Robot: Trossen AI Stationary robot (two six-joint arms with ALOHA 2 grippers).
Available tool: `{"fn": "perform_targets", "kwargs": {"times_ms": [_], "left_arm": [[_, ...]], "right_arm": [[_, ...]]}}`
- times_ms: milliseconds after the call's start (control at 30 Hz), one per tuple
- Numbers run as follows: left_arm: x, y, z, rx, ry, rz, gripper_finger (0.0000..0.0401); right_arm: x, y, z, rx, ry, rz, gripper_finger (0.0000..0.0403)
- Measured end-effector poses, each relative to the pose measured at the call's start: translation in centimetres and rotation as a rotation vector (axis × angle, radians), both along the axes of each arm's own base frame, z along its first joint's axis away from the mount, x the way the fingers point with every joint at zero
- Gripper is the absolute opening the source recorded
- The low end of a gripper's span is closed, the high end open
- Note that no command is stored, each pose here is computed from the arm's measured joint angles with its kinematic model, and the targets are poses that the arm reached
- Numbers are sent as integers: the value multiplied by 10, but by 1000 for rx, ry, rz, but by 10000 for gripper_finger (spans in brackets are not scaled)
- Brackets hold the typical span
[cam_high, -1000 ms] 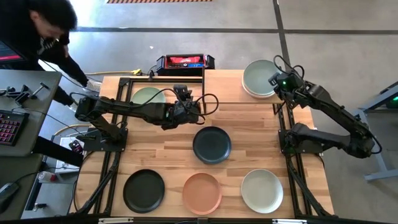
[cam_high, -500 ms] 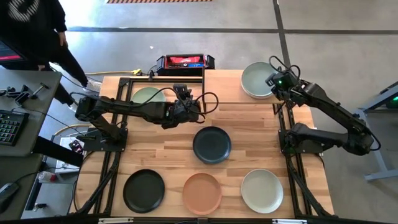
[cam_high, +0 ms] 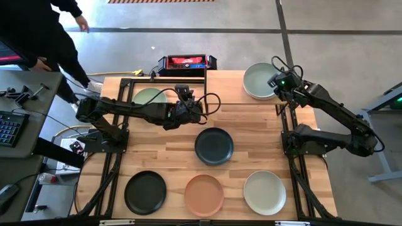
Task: Place and stack plates onto a shelf
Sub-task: Stack the gray plate on the orange plate on the shelf
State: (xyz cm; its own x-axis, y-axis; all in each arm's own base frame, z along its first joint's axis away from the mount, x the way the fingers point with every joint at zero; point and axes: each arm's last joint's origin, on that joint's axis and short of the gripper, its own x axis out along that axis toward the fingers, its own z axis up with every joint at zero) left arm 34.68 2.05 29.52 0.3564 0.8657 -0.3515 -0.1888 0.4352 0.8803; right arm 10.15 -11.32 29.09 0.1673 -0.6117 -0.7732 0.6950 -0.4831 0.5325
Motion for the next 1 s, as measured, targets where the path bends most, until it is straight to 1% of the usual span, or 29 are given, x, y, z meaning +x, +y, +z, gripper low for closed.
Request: {"fn": "perform_targets", "kwargs": {"times_ms": [500, 700, 1000], "left_arm": [[0, 0, 0, -4, -1, -3, 130], [0, 0, 0, -32, -64, 21, 130], [0, 0, 0, -33, -66, 22, 130]], "right_arm": [[0, 0, 0, 6, -3, 9, 1], [1, 0, 0, 10, 7, 46, 1], [1, 0, 0, 8, 9, 35, 1]]}}
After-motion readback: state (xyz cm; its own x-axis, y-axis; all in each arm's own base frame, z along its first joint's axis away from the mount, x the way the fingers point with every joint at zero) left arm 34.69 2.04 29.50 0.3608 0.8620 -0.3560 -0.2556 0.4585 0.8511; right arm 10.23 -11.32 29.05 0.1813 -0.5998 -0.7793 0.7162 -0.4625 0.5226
